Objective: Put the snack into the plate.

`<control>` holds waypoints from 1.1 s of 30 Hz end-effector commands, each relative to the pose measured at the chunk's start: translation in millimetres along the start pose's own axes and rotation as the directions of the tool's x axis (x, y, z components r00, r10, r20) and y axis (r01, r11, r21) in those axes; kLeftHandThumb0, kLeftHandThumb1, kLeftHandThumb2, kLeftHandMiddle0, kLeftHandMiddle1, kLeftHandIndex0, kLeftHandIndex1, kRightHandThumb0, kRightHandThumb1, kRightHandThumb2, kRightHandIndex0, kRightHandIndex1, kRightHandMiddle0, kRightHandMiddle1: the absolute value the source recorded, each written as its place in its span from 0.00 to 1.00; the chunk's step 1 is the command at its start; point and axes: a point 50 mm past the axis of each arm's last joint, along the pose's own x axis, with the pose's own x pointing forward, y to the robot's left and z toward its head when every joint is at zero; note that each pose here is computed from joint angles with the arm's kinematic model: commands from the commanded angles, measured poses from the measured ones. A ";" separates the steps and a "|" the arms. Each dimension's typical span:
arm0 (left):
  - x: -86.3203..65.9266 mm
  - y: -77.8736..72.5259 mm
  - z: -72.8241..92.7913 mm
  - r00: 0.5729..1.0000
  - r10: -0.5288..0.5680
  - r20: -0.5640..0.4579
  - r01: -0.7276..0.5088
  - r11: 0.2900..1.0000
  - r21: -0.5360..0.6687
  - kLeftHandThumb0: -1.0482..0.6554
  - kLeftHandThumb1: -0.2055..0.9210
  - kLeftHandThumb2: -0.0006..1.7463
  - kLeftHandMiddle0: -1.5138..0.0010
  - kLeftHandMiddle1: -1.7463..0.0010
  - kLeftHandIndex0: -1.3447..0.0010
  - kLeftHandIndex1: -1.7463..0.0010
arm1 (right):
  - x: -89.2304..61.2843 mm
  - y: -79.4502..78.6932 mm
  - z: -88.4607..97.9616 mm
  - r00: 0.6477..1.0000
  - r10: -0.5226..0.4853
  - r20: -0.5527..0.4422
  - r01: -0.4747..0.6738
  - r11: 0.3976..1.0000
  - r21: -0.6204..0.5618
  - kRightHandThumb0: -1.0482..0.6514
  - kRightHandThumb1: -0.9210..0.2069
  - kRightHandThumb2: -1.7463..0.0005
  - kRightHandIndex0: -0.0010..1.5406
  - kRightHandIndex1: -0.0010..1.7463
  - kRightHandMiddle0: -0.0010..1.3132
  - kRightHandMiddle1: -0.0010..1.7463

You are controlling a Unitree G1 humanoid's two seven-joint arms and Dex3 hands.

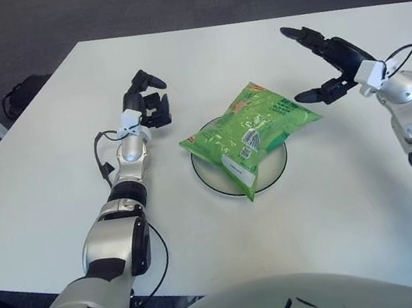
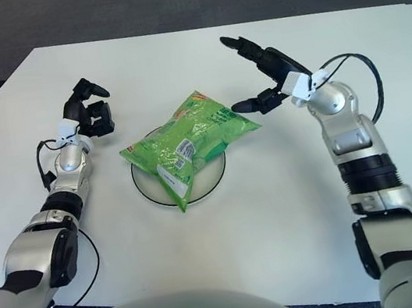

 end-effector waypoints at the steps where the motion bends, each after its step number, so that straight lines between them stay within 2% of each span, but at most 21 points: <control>1: -44.1 -6.9 -41.6 0.981 -0.011 -0.193 0.007 1.000 -0.021 0.36 0.59 0.65 0.19 0.00 0.63 0.00 | -10.2 0.8 -22.6 0.991 -0.095 -0.092 0.098 0.995 0.027 0.11 0.23 0.70 0.11 0.06 0.00 0.25; 3: -44.2 -6.6 -41.8 0.981 -0.011 -0.193 0.007 1.000 -0.022 0.36 0.59 0.65 0.19 0.00 0.63 0.00 | -11.6 3.1 -26.9 0.987 -0.119 -0.105 0.125 0.991 0.051 0.11 0.19 0.73 0.12 0.11 0.00 0.27; 5: -44.6 -6.7 -41.8 0.981 -0.010 -0.192 0.006 1.000 -0.024 0.36 0.59 0.65 0.19 0.00 0.63 0.00 | -12.6 6.3 -32.6 0.981 -0.147 -0.126 0.162 0.980 0.117 0.14 0.16 0.74 0.11 0.24 0.00 0.32; 9: -44.5 -7.0 -41.6 0.982 -0.009 -0.191 0.005 1.000 -0.026 0.36 0.59 0.65 0.19 0.00 0.63 0.00 | -13.5 11.4 -39.9 0.968 -0.181 -0.172 0.218 0.948 0.230 0.20 0.20 0.67 0.10 0.38 0.00 0.39; 11: -44.1 -7.1 -41.5 0.982 -0.010 -0.191 0.006 1.000 -0.025 0.36 0.59 0.65 0.18 0.00 0.63 0.00 | -14.1 13.8 -41.8 0.963 -0.189 -0.190 0.237 0.932 0.273 0.26 0.25 0.60 0.11 0.45 0.00 0.43; 19: -44.2 -7.0 -41.6 0.981 -0.014 -0.192 0.010 1.000 -0.020 0.36 0.59 0.65 0.18 0.00 0.63 0.00 | -25.5 28.6 -45.5 0.946 -0.213 -0.244 0.293 0.884 0.365 0.34 0.33 0.48 0.14 0.57 0.00 0.56; 30: -41.5 -7.8 -43.2 0.974 -0.044 -0.220 0.035 0.998 -0.043 0.36 0.58 0.66 0.18 0.00 0.62 0.00 | -38.8 44.6 -63.0 0.875 -0.238 -0.421 0.427 0.789 0.441 0.45 0.40 0.36 0.16 0.68 0.00 0.76; 31: -40.8 -7.6 -44.1 0.971 -0.052 -0.232 0.042 0.998 -0.047 0.36 0.58 0.66 0.18 0.00 0.62 0.00 | -40.0 46.5 -64.2 0.867 -0.240 -0.437 0.442 0.773 0.454 0.46 0.41 0.35 0.17 0.72 0.00 0.78; 32: -40.4 -7.5 -44.6 0.969 -0.058 -0.240 0.047 0.998 -0.051 0.36 0.58 0.66 0.18 0.00 0.62 0.00 | -40.7 47.6 -64.7 0.862 -0.241 -0.446 0.452 0.762 0.463 0.59 0.31 0.44 0.19 0.81 0.00 0.81; 33: -40.0 -7.4 -45.0 0.967 -0.063 -0.247 0.051 0.997 -0.055 0.36 0.58 0.66 0.18 0.00 0.62 0.00 | -41.5 48.8 -65.2 0.857 -0.241 -0.456 0.462 0.752 0.470 0.64 0.26 0.49 0.19 0.83 0.00 0.83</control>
